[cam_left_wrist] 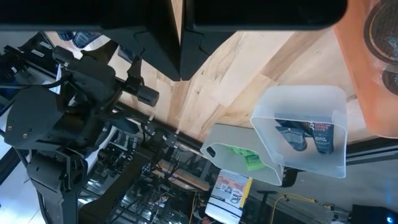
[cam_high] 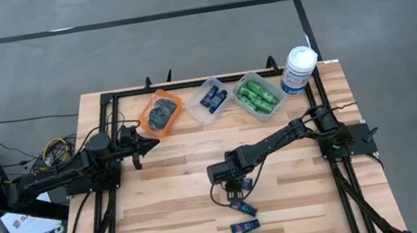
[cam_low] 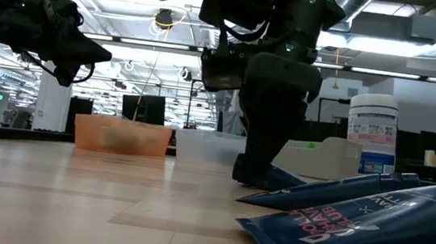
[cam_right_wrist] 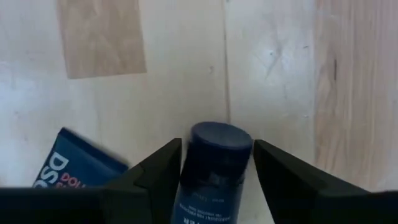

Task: Pick & Place Travel size toiletries
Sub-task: Put the dark blue shave cream into the transparent bin

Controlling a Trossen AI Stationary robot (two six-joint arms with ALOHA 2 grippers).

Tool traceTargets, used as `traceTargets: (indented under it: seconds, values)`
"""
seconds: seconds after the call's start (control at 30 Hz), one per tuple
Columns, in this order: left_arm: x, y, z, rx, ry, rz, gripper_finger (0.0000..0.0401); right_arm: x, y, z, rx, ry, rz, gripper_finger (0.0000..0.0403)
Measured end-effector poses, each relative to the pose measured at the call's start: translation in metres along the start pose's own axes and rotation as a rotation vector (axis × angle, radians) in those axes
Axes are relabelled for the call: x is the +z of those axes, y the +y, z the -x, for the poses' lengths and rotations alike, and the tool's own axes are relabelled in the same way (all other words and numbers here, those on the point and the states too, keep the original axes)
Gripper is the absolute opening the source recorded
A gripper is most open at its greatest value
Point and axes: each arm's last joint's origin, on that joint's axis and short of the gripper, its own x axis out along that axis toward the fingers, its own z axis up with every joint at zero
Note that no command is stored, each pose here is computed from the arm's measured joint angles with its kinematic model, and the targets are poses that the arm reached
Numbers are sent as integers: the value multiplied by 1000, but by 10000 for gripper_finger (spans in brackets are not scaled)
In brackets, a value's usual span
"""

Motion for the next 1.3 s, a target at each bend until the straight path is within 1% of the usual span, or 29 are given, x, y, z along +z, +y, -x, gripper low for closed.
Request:
traceTargets:
  seconds: [0.2, 0.37, 0.47, 0.57, 0.63, 0.73, 0.8, 0.87, 1.03, 1.17, 1.23, 1.3]
  values:
    - [0, 0, 0, 0, 0, 0, 4, 1, 0, 0, 5, -15, -3, 149]
    - [0, 0, 0, 0, 0, 0, 4, 2, -3, 0, 5, -13, -51, 120]
    - [0, 0, 0, 0, 0, 0, 4, 3, -5, 0, 5, -12, -61, 120]
    - [0, 0, 0, 0, 0, 0, 4, 5, -9, 2, 3, -8, -70, 132]
    - [0, 0, 0, 0, 0, 0, 4, 9, -13, 10, 4, -23, -58, 133]
    - [0, 0, 0, 0, 0, 0, 4, 21, -24, 32, 8, -77, -20, 121]
    - [0, 0, 0, 0, 0, 0, 4, 31, -37, 47, 2, -119, -9, 117]
    - [0, 0, 0, 0, -1, 0, 4, 38, -54, 64, -31, -150, -9, 118]
    - [0, 0, 0, 1, 2, 0, 4, 61, -110, 117, -123, -329, -72, 140]
    - [-1, 0, -1, 5, 10, 2, 4, 74, -165, 156, -187, -489, -209, 127]
    - [-1, 0, -1, 5, 10, 1, 4, 76, -191, 171, -208, -552, -303, 119]
    - [-1, 1, -1, 6, 14, 2, 4, 77, -217, 180, -219, -622, -416, 119]
